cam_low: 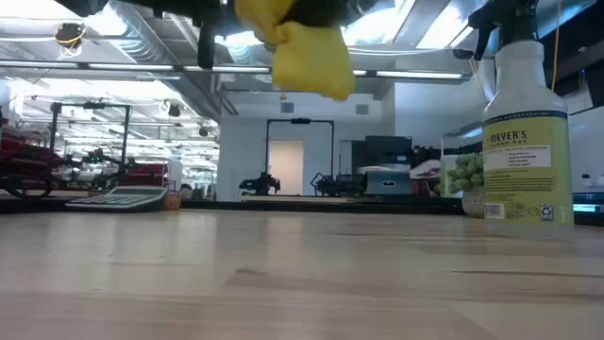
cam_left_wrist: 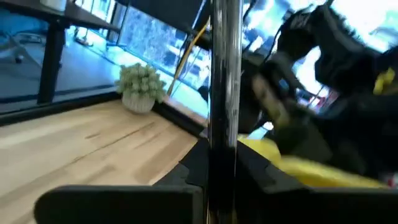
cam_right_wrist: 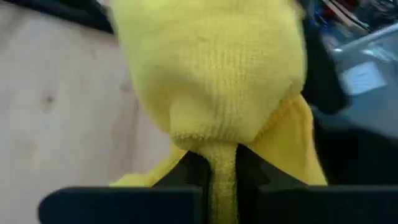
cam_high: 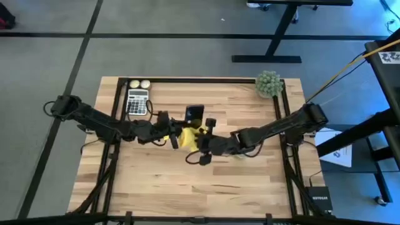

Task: Apply microfiber cloth
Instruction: Wipe the back of the black cellphone with a yellow microfiber towel

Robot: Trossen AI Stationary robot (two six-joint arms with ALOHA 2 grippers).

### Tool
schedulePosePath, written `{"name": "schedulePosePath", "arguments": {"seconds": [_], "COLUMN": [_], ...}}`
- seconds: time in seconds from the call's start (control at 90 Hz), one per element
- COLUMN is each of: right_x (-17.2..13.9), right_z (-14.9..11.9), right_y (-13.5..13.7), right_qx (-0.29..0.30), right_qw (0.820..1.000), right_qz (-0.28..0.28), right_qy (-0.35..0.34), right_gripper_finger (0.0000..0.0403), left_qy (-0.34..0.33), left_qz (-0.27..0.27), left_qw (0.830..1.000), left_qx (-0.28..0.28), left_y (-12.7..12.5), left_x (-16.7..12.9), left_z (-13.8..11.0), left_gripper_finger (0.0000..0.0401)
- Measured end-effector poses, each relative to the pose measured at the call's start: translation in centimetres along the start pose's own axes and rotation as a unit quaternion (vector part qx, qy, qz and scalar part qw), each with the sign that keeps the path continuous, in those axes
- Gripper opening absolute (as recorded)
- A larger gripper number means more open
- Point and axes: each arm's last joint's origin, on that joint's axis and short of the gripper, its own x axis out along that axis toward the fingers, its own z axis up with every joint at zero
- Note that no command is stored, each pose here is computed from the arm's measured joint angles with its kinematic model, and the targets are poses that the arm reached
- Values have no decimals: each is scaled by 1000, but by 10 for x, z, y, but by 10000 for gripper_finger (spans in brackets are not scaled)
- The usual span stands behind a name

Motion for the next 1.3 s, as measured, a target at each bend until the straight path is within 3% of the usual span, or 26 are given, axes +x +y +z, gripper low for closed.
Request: {"name": "schedulePosePath", "arguments": {"seconds": [0.089,0.211,0.556,0.744,0.922,1.3], "right_x": [2,2,-47,-52,-42,-3], "right_z": [-1,-7,46,62,53,-14], "right_y": [4,7,-37,-57,-57,-8], "right_qx": [-1,-22,-61,-79,-27,29], "right_qw": [1000,999,990,982,995,997], "right_qz": [8,-23,-123,-166,-87,47], "right_qy": [1,23,-30,-34,-52,54], "right_gripper_finger": [14,14,14,14,14,14], "left_qy": [-5,-3,12,15,17,11], "left_qz": [-9,-7,-13,-19,-20,-16], "left_qw": [1000,1000,1000,1000,1000,999], "left_qx": [-4,-1,6,14,17,33], "left_y": [-1,-2,-2,-1,-1,-1], "left_x": [0,-1,-1,-1,-1,-1], "left_z": [2,1,-2,-2,-3,-3], "left_gripper_finger": [19,19,19,19,19,19]}}
